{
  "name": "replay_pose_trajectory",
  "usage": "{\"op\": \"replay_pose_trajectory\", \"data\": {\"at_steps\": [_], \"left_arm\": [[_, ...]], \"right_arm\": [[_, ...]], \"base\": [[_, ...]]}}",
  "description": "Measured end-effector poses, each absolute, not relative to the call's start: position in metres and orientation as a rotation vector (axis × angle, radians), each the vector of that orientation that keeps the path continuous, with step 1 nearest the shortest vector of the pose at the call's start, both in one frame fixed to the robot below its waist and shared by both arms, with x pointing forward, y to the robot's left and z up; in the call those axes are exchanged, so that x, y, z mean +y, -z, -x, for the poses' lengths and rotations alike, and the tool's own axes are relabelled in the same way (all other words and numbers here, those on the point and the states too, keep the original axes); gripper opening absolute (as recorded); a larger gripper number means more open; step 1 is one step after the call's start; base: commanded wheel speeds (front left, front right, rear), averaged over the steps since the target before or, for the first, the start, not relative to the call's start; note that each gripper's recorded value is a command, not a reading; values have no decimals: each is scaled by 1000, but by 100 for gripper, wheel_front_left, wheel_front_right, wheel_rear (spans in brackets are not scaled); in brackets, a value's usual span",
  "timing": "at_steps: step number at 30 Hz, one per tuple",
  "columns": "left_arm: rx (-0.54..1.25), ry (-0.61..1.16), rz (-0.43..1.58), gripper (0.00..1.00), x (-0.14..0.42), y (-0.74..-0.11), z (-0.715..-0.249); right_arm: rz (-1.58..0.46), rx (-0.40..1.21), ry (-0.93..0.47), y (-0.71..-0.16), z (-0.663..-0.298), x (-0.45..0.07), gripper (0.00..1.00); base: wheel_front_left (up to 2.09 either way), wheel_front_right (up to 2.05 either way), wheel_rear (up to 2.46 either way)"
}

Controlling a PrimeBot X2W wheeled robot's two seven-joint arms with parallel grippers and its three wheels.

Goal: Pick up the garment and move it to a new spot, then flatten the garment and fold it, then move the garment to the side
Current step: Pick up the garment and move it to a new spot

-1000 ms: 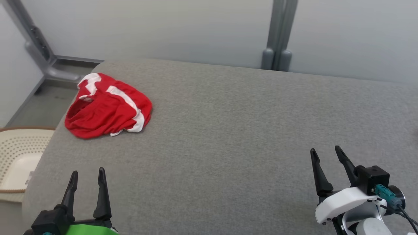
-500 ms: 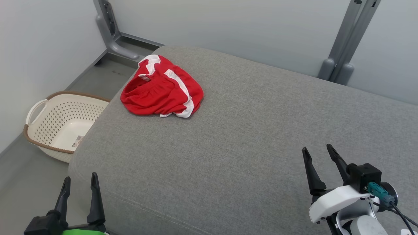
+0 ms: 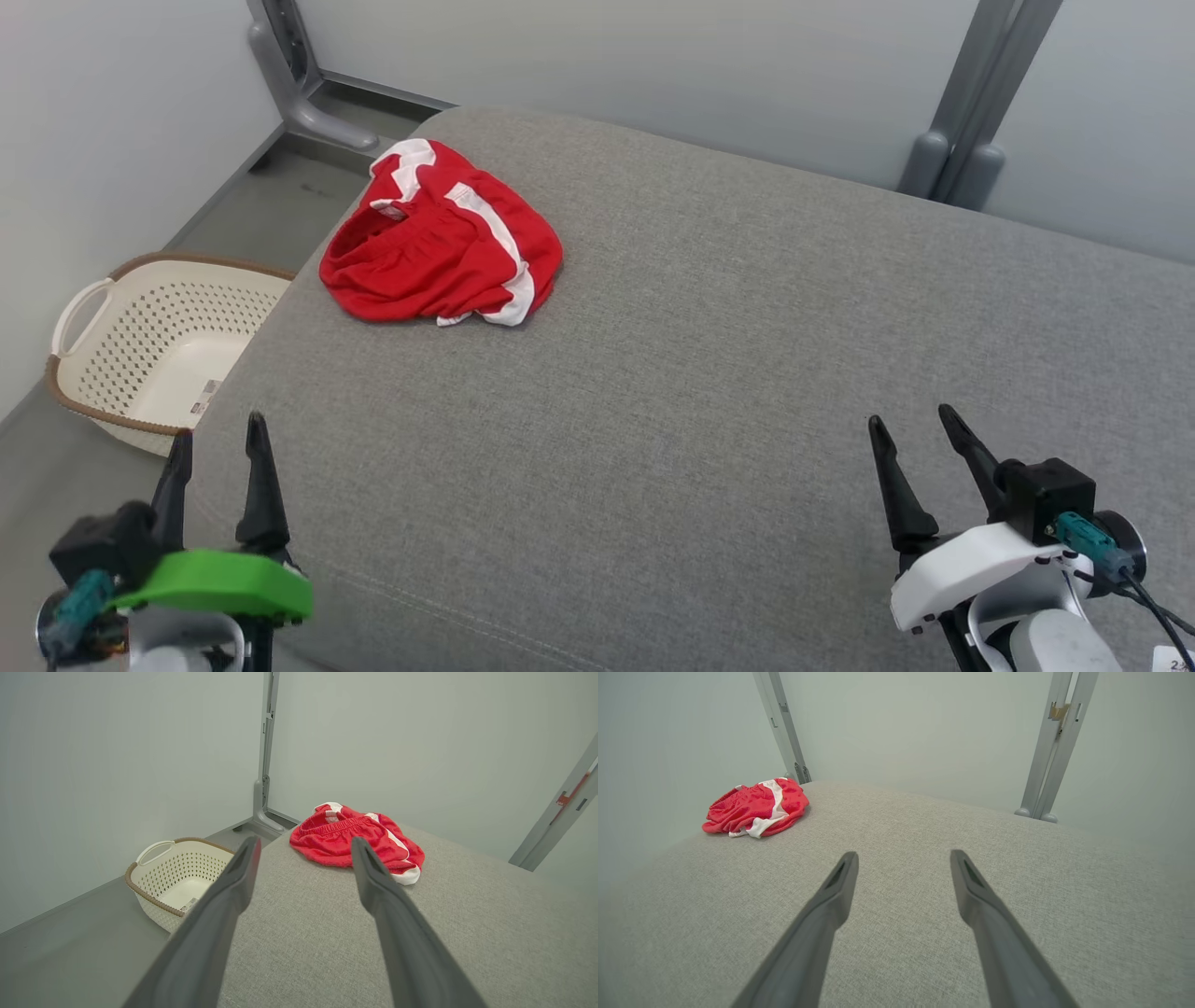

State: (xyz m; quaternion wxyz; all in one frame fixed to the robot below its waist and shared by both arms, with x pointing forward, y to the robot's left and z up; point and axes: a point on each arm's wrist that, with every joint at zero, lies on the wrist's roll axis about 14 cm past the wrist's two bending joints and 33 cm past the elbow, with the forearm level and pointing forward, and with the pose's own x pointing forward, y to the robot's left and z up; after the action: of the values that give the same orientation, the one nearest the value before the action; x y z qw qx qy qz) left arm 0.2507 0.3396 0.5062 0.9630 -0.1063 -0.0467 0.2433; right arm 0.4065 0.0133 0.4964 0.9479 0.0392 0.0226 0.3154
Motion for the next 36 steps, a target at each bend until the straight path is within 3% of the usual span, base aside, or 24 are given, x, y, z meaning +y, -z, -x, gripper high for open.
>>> {"op": "replay_pose_trajectory", "data": {"at_steps": [12, 23, 35, 36], "left_arm": [[36, -454, 342, 100, 372, -501, -364], [249, -440, 495, 100, 364, -448, -456], [586, -429, 535, 100, 320, -342, -488], [609, -424, 533, 54, 318, -337, -488]], "right_arm": [[-35, 32, -602, -505, -424, -15, 100], [19, 52, -433, -495, -449, -88, 100], [33, 158, -274, -459, -443, -146, 100], [34, 165, -266, -457, -442, -148, 100]], "base": [[0, 0, 0], [0, 0, 0], [0, 0, 0], [0, 0, 0]]}}
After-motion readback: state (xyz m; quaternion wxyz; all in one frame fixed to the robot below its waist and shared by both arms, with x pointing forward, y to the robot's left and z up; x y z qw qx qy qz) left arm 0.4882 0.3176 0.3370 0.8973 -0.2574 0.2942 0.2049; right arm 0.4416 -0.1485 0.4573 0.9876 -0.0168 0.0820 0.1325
